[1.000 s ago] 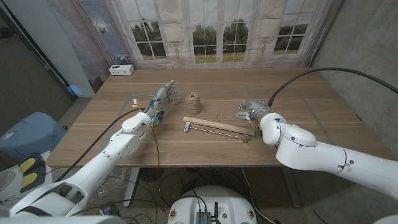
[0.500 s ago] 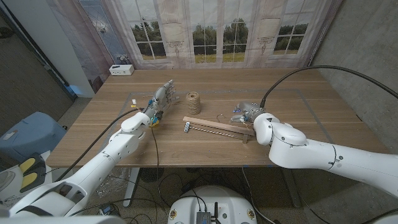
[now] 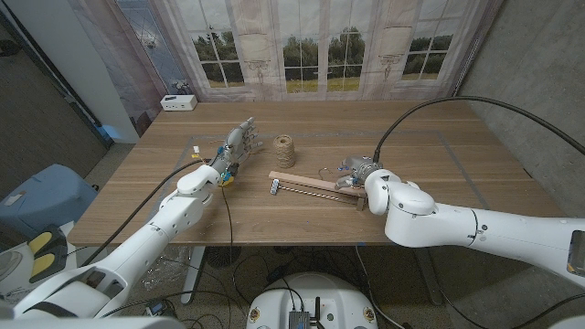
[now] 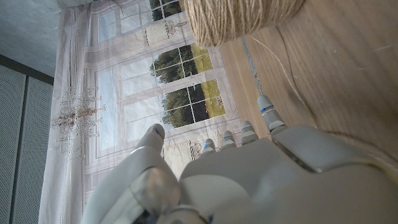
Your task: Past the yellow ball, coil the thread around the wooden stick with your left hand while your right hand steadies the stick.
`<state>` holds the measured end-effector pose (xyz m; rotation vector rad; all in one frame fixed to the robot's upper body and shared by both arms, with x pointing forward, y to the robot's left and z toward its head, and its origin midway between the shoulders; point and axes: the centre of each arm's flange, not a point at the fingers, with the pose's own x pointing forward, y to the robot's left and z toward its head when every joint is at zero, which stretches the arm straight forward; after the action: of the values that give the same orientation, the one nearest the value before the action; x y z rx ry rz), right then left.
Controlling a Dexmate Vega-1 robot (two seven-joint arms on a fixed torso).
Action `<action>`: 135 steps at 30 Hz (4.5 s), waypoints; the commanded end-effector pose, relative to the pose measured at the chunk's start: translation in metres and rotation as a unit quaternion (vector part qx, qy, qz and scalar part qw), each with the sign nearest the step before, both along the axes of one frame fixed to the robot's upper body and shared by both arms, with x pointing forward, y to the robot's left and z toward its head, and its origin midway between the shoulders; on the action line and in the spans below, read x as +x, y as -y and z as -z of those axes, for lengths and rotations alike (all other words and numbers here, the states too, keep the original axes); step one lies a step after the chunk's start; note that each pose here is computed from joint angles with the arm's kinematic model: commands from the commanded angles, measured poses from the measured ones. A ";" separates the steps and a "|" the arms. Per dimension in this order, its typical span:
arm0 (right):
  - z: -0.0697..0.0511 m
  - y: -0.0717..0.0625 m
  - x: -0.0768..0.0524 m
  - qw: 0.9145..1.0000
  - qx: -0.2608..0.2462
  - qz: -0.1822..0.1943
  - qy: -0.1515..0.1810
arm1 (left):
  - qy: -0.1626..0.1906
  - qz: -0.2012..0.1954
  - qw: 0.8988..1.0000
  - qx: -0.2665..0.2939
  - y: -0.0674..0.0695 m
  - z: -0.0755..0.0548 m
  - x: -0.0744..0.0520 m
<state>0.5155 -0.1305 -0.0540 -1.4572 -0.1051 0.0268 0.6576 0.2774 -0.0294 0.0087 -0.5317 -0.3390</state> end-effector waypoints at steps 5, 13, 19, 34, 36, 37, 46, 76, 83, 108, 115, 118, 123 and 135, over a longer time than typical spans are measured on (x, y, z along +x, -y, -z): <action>0.022 0.001 0.015 0.998 -0.042 0.039 0.011 | -0.003 -0.001 1.000 0.001 0.000 0.000 -0.003; 0.034 0.008 0.025 0.996 -0.055 0.068 0.036 | -0.002 -0.002 1.000 0.001 0.001 0.001 -0.006; 0.042 0.018 0.034 0.995 -0.052 0.085 0.031 | -0.002 -0.003 1.000 0.003 0.000 0.001 -0.009; 0.055 0.035 0.046 0.995 -0.044 0.075 0.053 | -0.001 -0.005 1.000 0.007 0.001 0.001 -0.015; 0.055 0.037 0.048 0.995 -0.045 0.071 0.056 | -0.001 -0.006 1.000 0.010 0.001 0.001 -0.016; 0.056 0.038 0.048 0.995 -0.046 0.069 0.058 | -0.001 -0.008 1.000 0.014 0.001 0.000 -0.016; 0.057 0.048 0.045 0.993 -0.029 0.061 0.099 | 0.011 -0.087 0.990 0.111 0.001 -0.015 -0.028; 0.053 0.098 0.006 0.962 0.032 0.140 0.232 | 0.109 -0.293 0.872 0.378 0.059 -0.068 -0.071; 0.053 0.113 -0.002 0.951 0.048 0.167 0.256 | 0.106 -0.293 0.853 0.418 0.071 -0.074 -0.073; 0.049 0.139 -0.010 0.932 0.091 0.169 0.306 | 0.073 -0.307 0.776 0.546 0.116 -0.081 -0.060; 0.046 0.143 -0.004 0.934 0.093 0.165 0.304 | 0.059 -0.303 0.757 0.576 0.126 -0.078 -0.053; 0.046 0.144 -0.003 0.934 0.094 0.164 0.303 | 0.054 -0.302 0.751 0.585 0.129 -0.077 -0.050; 0.046 0.144 -0.001 0.934 0.095 0.162 0.303 | 0.047 -0.301 0.741 0.598 0.133 -0.076 -0.046; 0.045 0.143 0.001 0.935 0.094 0.159 0.302 | 0.043 -0.317 0.724 0.611 0.137 -0.071 -0.041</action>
<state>0.5143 -0.2733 -0.1003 -1.2350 -0.3584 -0.6898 0.6121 0.1448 0.0455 1.4413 -0.3076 0.0197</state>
